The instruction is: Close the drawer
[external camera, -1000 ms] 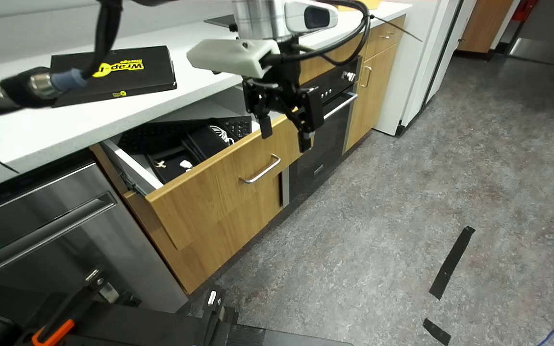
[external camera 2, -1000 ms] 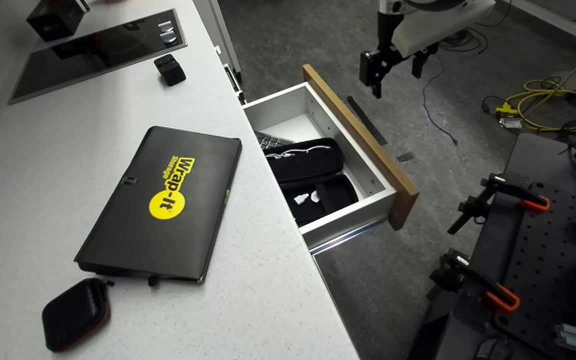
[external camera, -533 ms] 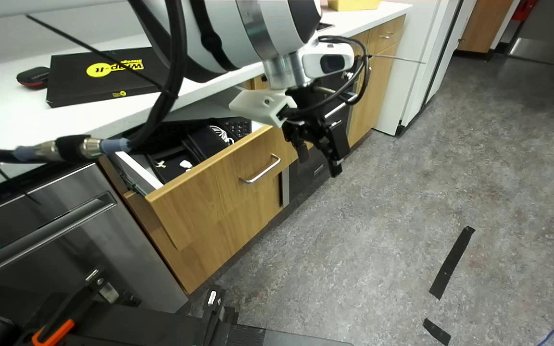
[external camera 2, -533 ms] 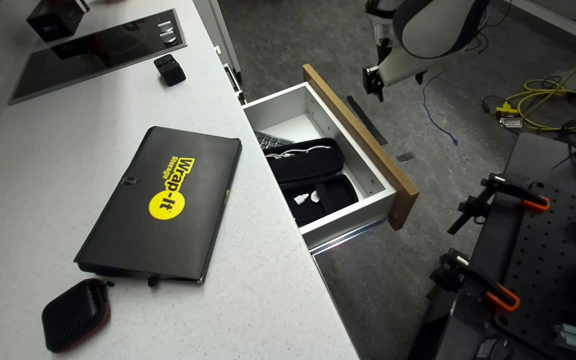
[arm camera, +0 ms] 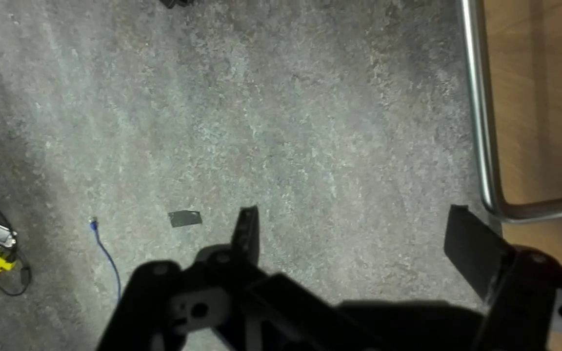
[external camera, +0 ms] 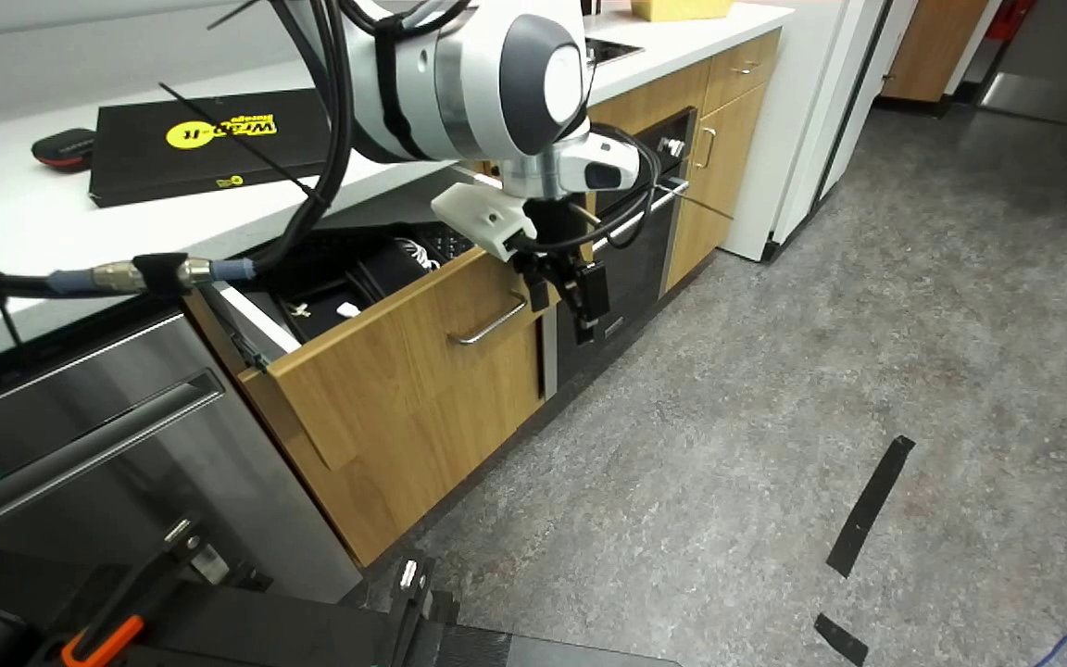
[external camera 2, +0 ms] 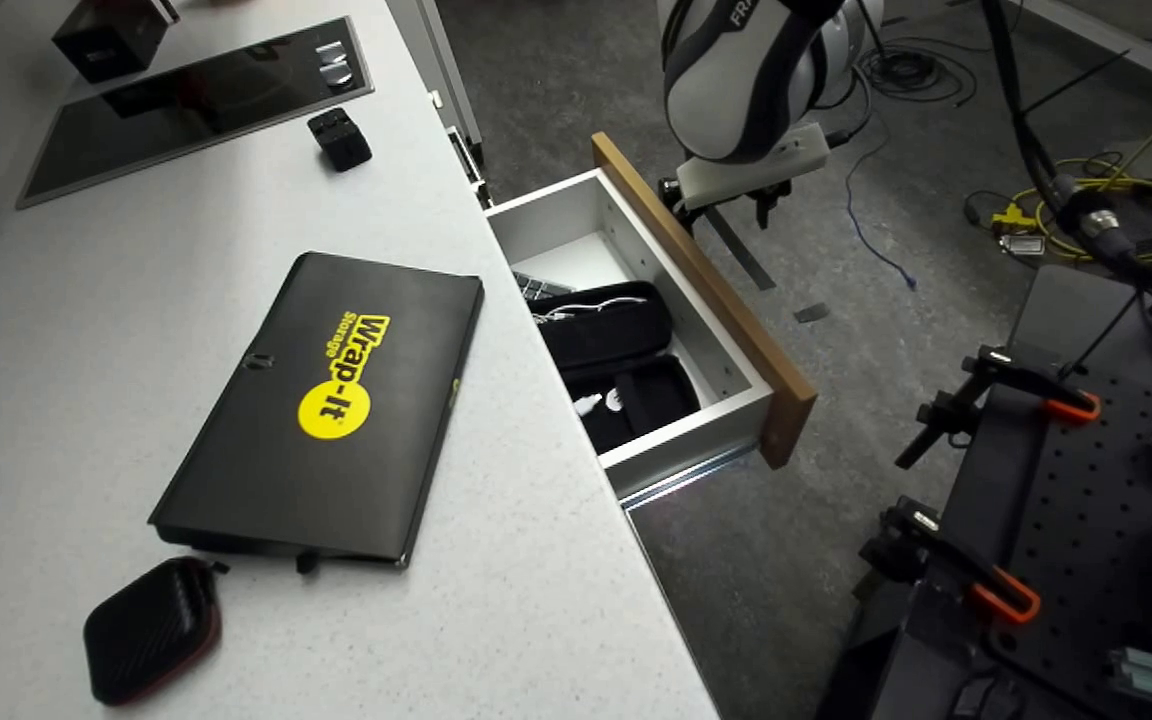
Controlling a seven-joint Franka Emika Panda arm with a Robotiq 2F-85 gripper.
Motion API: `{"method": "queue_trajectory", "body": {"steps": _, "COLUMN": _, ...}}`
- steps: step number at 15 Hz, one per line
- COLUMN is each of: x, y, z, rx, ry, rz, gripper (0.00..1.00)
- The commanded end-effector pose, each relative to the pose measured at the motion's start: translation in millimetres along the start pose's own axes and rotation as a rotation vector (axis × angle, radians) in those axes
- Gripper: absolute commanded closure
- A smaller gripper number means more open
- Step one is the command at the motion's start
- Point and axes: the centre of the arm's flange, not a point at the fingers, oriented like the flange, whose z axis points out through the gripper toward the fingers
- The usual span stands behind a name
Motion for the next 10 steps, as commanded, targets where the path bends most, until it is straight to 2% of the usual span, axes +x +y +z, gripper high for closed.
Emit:
{"method": "queue_trajectory", "body": {"steps": 1, "x": 8.0, "y": -53.4, "z": 0.6, "rx": 0.116, "ry": -0.034, "rz": -0.096, "gripper": 0.00}}
{"method": "queue_trajectory", "body": {"steps": 7, "x": 2.4, "y": -161.7, "z": 16.4, "rx": 0.227, "ry": -0.149, "rz": -0.241, "gripper": 0.00}}
{"method": "queue_trajectory", "body": {"steps": 10, "x": -3.1, "y": -204.9, "z": 23.0, "rx": 0.244, "ry": -0.202, "rz": -0.284, "gripper": 0.00}}
